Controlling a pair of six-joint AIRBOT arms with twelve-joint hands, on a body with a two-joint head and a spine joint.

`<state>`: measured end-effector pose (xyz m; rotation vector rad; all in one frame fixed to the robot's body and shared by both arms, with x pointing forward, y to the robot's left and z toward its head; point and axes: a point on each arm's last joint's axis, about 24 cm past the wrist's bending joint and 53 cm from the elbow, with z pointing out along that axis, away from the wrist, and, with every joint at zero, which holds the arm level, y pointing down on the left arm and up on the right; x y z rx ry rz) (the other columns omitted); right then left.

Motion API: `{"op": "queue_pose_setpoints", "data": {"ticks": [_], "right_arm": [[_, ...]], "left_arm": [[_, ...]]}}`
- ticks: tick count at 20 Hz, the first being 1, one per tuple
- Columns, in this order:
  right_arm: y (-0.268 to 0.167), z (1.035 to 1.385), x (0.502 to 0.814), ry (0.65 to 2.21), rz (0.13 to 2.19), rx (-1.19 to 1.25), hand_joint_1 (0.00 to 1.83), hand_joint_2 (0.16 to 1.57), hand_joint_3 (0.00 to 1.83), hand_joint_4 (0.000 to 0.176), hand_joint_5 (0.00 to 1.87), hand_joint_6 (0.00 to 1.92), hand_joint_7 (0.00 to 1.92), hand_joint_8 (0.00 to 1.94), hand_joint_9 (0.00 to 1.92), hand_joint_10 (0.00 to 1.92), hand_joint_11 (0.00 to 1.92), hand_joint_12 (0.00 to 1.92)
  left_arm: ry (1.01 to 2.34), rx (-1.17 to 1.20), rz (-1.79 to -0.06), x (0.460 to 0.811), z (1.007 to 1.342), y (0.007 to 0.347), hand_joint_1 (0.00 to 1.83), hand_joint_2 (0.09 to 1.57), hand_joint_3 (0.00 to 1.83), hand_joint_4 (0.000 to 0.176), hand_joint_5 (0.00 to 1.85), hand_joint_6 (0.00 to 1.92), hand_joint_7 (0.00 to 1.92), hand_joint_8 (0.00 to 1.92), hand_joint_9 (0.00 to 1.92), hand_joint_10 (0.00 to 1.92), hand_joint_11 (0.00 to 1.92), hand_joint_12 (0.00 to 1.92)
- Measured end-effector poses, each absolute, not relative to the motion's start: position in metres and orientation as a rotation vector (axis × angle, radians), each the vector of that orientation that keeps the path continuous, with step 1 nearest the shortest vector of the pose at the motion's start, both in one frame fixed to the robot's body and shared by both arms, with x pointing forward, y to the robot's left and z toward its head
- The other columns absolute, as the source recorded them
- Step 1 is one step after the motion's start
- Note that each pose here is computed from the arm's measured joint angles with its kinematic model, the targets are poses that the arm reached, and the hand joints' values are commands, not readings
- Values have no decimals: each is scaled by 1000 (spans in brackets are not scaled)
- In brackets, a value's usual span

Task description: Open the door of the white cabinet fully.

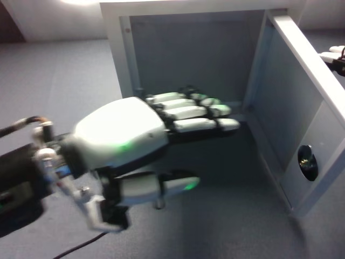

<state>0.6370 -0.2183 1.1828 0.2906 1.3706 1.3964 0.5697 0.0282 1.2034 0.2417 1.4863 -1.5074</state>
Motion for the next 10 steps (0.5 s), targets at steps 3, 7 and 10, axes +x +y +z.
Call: {"op": "queue_pose_setpoints", "data": {"ticks": [3, 7, 10], "right_arm": [[-221, 1185, 637, 1360, 1395, 301, 670, 1321, 0, 0, 346, 5, 322, 4, 249, 2, 185, 26], [-227, 1186, 636, 1351, 1388, 313, 675, 1322, 0, 0, 355, 5, 331, 4, 241, 1, 174, 22], [-236, 1188, 633, 1330, 1380, 333, 794, 1333, 1, 0, 348, 1, 320, 3, 249, 2, 215, 44]], "left_arm": [[1508, 150, -1438, 571, 1196, 72, 196, 1515, 13, 0, 227, 15, 234, 11, 215, 6, 185, 80], [1447, 21, -1297, 583, 1208, 126, 259, 1489, 5, 0, 198, 1, 219, 1, 183, 1, 33, 386], [1384, -54, -1197, 593, 1217, 162, 309, 1456, 0, 0, 156, 2, 148, 7, 128, 8, 0, 433]]}}
